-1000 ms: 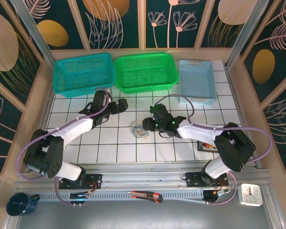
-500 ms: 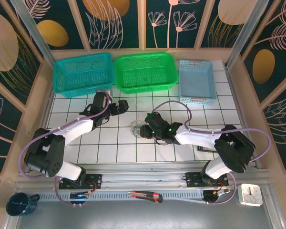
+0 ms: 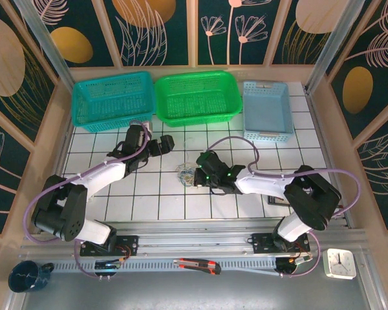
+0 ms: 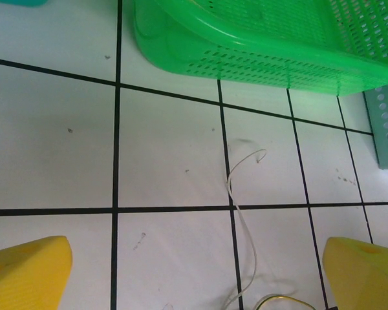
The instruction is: Untangle the cables
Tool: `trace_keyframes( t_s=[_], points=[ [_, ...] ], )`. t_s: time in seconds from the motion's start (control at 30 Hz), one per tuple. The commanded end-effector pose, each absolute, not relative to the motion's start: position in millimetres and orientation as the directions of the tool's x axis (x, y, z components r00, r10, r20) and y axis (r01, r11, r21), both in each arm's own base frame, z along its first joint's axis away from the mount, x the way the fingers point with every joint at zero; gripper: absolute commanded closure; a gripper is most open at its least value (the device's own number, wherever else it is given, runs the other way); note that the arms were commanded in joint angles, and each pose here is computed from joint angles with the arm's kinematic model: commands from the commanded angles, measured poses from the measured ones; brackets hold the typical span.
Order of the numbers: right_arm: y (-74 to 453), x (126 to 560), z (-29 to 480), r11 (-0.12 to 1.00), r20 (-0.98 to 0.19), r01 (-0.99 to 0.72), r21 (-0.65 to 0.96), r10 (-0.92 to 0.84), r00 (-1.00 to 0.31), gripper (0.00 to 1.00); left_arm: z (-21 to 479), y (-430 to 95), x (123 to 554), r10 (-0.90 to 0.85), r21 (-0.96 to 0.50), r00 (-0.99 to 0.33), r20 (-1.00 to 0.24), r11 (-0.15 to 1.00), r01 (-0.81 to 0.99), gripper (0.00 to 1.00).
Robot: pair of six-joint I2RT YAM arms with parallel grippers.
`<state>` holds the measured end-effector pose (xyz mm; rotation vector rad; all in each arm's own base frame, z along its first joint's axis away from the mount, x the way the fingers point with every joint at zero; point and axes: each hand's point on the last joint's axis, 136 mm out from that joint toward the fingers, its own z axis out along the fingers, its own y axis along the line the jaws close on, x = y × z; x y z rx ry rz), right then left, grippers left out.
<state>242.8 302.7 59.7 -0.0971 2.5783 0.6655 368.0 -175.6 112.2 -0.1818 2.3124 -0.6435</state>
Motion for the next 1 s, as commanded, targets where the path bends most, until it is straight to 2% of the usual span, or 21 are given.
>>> trace_keyframes(
  t_s=[0.0,0.2,0.3,0.33,0.47,0.53,0.63,0.8,0.9,0.97],
  points=[
    [301.8,262.0,87.3,0.866,-0.52,-0.206,0.456,0.071,-0.851,1.0,118.0,-174.3,367.4,-0.325,-0.521,-0.721,-0.612,0.851,0.059,0.01],
    [280.9,287.3,125.5,0.871,-0.59,-0.206,0.447,0.114,-0.799,1.0,117.9,-172.9,365.3,-0.325,-0.519,-0.718,-0.615,0.852,0.06,0.01],
    [277.8,286.2,130.5,0.86,-0.583,-0.201,0.469,0.13,-0.802,1.0,118.4,-172.5,364.8,-0.326,-0.521,-0.718,-0.616,0.852,0.06,0.01],
    [278.6,283.9,128.1,0.856,-0.571,-0.197,0.478,0.132,-0.811,0.96,119.0,-172.6,364.9,-0.326,-0.521,-0.716,-0.617,0.851,0.061,0.01],
    [288.2,267.5,107.4,0.848,-0.519,-0.185,0.496,0.119,-0.847,0.68,120.1,-173.2,365.1,-0.326,-0.523,-0.715,-0.619,0.85,0.065,0.01],
    [293.7,259.1,95.4,0.848,-0.495,-0.175,0.5,0.114,-0.862,0.6,119.3,-173.4,365.2,-0.325,-0.523,-0.717,-0.617,0.85,0.064,0.01],
    [303.1,248.9,78.8,0.847,-0.465,-0.166,0.505,0.105,-0.879,0.57,119.6,-174.8,365.8,-0.323,-0.524,-0.719,-0.615,0.849,0.067,0.01],
    [315.9,239.7,56.1,0.844,-0.416,-0.159,0.512,0.082,-0.906,0.58,119.2,-175.0,366.3,-0.321,-0.523,-0.722,-0.613,0.85,0.066,0.01],
    [315.5,244.6,52.2,0.858,-0.427,-0.164,0.487,0.07,-0.901,0.75,120.0,-175.0,366.5,-0.322,-0.523,-0.721,-0.614,0.85,0.066,0.01],
    [315.2,247.9,56.4,0.863,-0.439,-0.178,0.472,0.055,-0.897,0.92,120.1,-174.9,366.4,-0.322,-0.523,-0.721,-0.614,0.85,0.066,0.01]
  ],
)
